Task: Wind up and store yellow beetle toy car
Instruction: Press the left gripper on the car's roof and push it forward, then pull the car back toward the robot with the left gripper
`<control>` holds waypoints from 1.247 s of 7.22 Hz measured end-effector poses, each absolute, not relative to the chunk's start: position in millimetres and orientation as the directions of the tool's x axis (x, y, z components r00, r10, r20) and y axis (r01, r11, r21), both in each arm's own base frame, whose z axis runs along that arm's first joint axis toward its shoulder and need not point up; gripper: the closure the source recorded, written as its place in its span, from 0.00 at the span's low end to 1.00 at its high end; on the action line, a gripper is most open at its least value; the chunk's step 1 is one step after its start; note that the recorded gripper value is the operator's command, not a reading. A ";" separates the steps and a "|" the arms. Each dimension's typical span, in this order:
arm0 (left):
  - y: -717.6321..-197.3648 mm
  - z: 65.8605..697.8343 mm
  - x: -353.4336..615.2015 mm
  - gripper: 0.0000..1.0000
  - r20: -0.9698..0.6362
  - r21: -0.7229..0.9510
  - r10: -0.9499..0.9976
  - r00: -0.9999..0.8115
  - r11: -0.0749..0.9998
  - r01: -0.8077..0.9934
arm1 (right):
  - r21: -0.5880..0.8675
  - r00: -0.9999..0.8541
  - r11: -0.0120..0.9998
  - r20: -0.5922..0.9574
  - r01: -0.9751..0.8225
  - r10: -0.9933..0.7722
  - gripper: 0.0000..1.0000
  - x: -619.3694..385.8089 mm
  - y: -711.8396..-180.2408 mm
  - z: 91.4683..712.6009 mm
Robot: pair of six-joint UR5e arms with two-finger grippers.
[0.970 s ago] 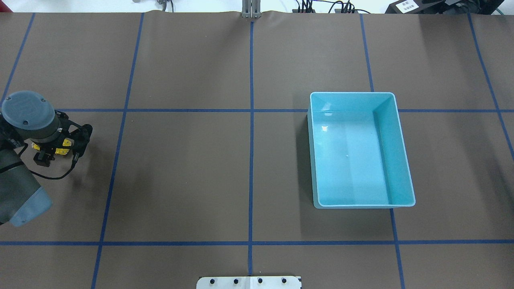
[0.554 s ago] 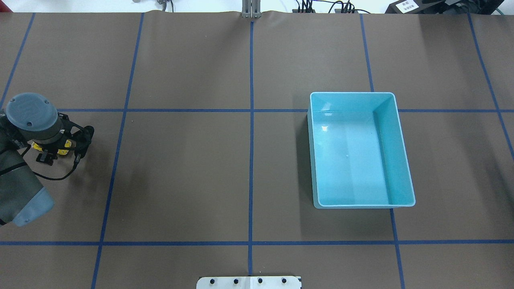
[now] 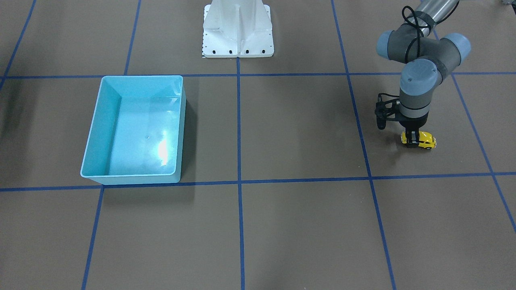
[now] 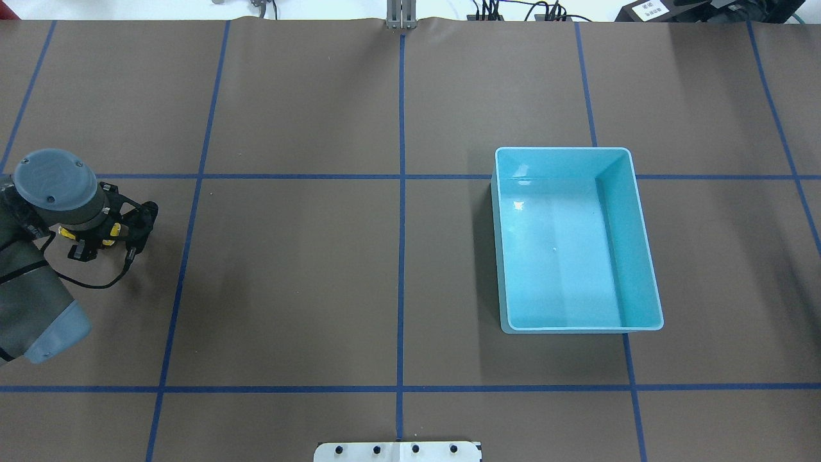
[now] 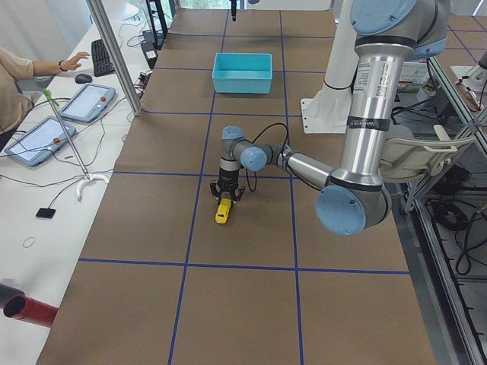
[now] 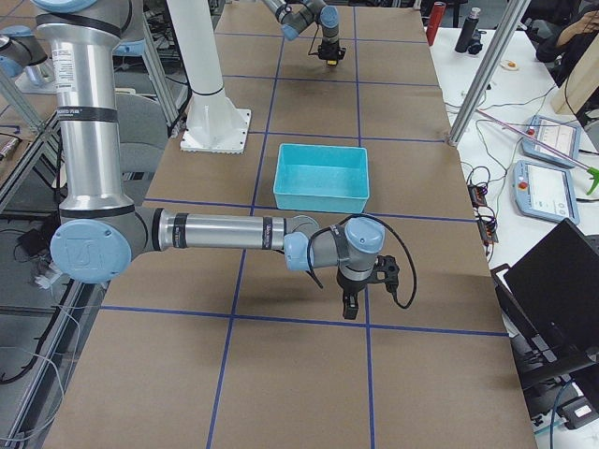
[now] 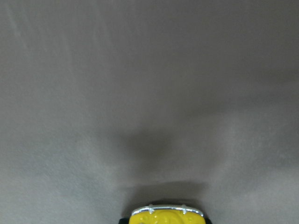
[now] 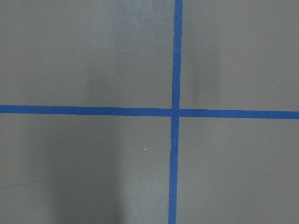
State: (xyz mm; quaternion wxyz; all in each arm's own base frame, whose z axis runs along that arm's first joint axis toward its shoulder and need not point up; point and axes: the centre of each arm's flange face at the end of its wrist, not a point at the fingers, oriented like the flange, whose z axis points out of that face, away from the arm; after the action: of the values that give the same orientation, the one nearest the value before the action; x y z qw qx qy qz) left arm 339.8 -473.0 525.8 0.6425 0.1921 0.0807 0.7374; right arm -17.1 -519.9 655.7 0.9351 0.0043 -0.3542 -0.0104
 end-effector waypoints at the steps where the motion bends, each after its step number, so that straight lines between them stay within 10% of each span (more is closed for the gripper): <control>1: -480.0 506.3 347.3 1.00 0.194 0.385 0.978 -0.082 -0.153 -0.910 | 0.022 0.747 1.000 0.664 0.018 -0.028 0.00 -17.8 -520.9 652.5; 9: -503.1 406.3 402.5 1.00 0.042 0.584 0.999 0.022 -0.006 -0.811 | -0.013 0.717 1.000 0.696 -0.028 0.029 0.00 6.0 -524.5 582.3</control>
State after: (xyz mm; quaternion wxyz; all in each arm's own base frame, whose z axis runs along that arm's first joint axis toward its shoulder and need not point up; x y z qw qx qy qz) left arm 402.5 -503.1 406.3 0.6757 0.2337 0.2005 0.6697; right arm 6.0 -524.5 582.3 0.9266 -0.0010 -0.3758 0.0154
